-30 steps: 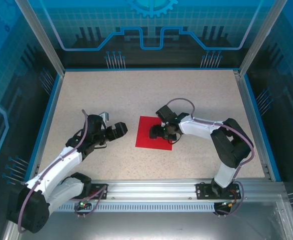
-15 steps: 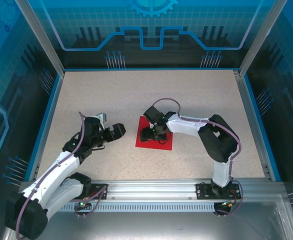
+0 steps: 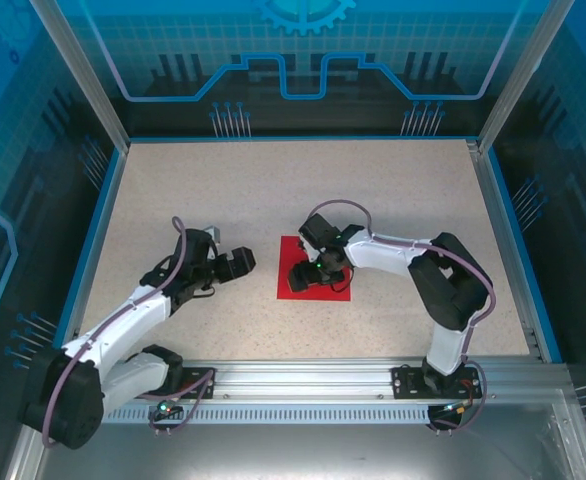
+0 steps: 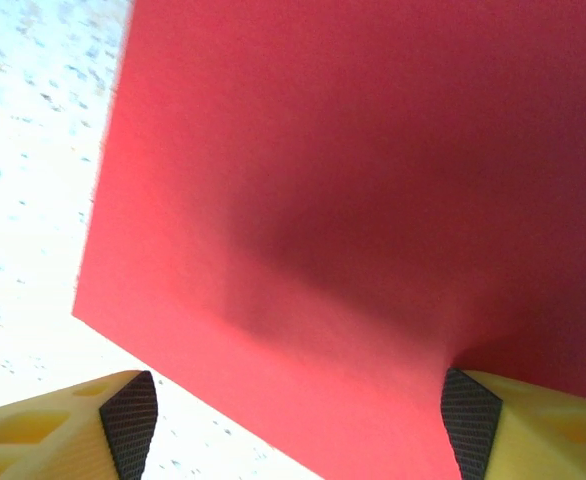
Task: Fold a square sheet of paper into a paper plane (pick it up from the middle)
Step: Rotate the square sheet of paper at the center of the table.
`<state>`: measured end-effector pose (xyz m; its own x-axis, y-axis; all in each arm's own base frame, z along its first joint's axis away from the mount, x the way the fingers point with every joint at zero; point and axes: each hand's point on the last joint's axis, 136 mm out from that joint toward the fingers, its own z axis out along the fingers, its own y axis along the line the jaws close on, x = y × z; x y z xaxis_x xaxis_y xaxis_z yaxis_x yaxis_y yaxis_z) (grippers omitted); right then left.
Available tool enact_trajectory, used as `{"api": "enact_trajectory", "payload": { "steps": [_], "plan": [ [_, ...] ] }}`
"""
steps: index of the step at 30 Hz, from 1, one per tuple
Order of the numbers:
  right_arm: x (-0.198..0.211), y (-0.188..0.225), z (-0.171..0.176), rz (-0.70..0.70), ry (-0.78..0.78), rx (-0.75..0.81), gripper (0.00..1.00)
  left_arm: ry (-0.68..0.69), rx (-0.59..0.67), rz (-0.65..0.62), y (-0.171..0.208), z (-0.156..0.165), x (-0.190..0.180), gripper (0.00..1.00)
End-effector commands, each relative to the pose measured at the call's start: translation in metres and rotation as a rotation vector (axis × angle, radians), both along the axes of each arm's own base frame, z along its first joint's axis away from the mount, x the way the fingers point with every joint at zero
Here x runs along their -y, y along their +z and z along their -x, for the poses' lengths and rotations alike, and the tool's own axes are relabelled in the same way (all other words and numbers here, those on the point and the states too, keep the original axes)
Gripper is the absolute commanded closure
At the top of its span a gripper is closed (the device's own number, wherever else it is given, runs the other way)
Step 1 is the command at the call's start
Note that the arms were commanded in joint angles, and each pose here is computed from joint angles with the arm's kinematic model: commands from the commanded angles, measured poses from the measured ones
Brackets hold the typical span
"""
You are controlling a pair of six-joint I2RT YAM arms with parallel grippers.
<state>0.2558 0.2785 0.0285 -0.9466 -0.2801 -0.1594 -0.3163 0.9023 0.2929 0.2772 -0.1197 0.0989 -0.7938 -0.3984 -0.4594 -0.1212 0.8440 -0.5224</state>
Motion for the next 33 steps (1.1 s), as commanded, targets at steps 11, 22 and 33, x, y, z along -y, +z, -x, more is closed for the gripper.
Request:
{"api": "enact_trajectory", "payload": {
  "steps": [11, 22, 33],
  "plan": [
    [0.030, 0.037, -0.033, 0.171, -0.291, 0.139, 0.14, 0.020, 0.037, -0.016, 0.020, -0.022, 0.000, 0.02],
    [0.004, -0.008, -0.029, 0.238, -0.138, 0.056, 0.15, 0.040, 0.000, -0.022, 0.012, -0.021, -0.003, 0.01],
    [0.016, -0.039, 0.007, 0.278, 0.195, 0.031, 0.17, 0.033, -0.019, -0.044, 0.007, -0.021, -0.004, 0.02]
  ]
}}
